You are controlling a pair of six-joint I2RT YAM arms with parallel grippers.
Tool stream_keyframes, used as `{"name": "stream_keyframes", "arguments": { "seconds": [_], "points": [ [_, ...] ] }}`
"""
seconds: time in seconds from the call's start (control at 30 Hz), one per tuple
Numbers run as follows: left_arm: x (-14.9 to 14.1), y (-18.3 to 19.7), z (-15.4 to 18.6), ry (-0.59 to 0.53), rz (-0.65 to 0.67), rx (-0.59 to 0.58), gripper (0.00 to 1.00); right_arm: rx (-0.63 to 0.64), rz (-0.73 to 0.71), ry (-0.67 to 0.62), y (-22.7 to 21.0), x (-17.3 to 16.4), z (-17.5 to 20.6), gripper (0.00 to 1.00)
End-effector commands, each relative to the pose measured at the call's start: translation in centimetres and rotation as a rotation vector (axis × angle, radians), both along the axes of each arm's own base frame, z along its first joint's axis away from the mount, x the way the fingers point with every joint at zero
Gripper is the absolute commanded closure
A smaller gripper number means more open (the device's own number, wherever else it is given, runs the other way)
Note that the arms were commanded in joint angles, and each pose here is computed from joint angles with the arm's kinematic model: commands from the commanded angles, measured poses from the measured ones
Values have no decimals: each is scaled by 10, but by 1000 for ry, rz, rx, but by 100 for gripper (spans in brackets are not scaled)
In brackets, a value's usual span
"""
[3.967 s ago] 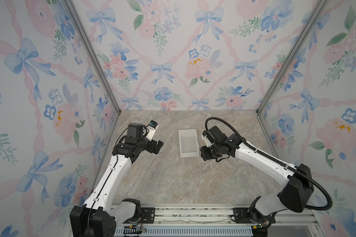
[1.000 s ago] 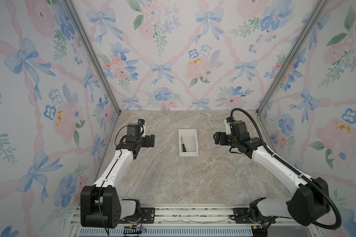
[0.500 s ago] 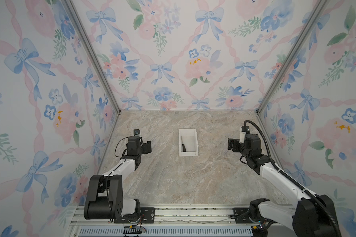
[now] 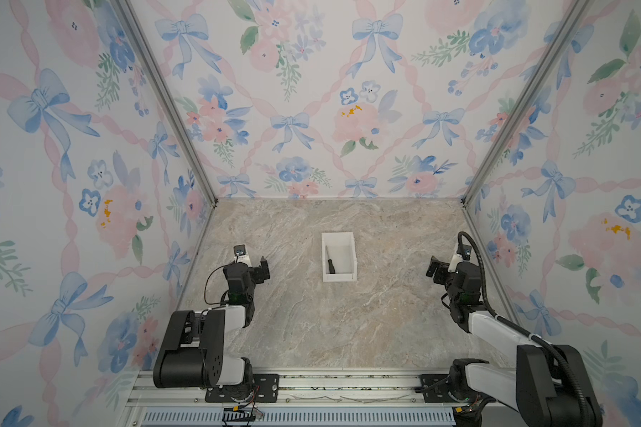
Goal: Put the screwdriver in the bin
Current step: Reset both arms
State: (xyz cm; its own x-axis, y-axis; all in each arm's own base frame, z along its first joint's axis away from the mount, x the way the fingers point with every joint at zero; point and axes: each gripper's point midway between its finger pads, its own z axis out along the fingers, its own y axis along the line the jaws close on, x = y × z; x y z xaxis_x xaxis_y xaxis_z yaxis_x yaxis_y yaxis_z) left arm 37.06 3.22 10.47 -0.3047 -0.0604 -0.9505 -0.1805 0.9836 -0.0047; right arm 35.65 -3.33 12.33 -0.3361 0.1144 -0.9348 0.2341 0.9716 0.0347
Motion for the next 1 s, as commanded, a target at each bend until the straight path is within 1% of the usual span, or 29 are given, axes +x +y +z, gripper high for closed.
{"name": "stream_keyframes", "arguments": {
  "seconds": [0.0,0.17,0.27,0.3,0.33,0.37,0.43,0.47,0.5,0.6,0.67,0.73,0.97],
  "points": [
    [-1,3,16,-107,10,0,2,-11,-31,-99,-7,10,10,0],
    [4,1,14,-104,0,0,2,-28,-31,-94,-7,21,-6,0],
    [4,-1,13,-104,-15,1,2,-52,10,-63,3,28,-12,1],
    [5,-4,13,-102,-28,2,2,-58,28,-43,7,30,-18,3],
    [5,-5,13,-101,-35,5,2,-64,37,-41,10,33,-23,3],
    [5,-6,12,-99,-39,8,2,-80,62,-74,16,37,-22,3],
    [7,-10,11,-95,-52,17,2,-88,89,-6,21,38,-26,3],
    [6,-12,9,-92,-59,25,2,-92,106,-10,24,41,-26,3],
    [6,-13,6,-98,-59,28,2,-92,113,-32,26,41,-24,3],
    [2,-27,5,-136,-108,83,2,-92,113,-20,26,41,-25,3],
    [2,-29,5,-134,-107,100,2,-94,114,-22,26,41,-25,3],
    [4,-25,4,-125,-83,99,2,-96,116,-20,27,41,-25,3],
    [5,-24,4,-120,-84,91,2,-96,116,-20,27,41,-25,3]
  ]
}}
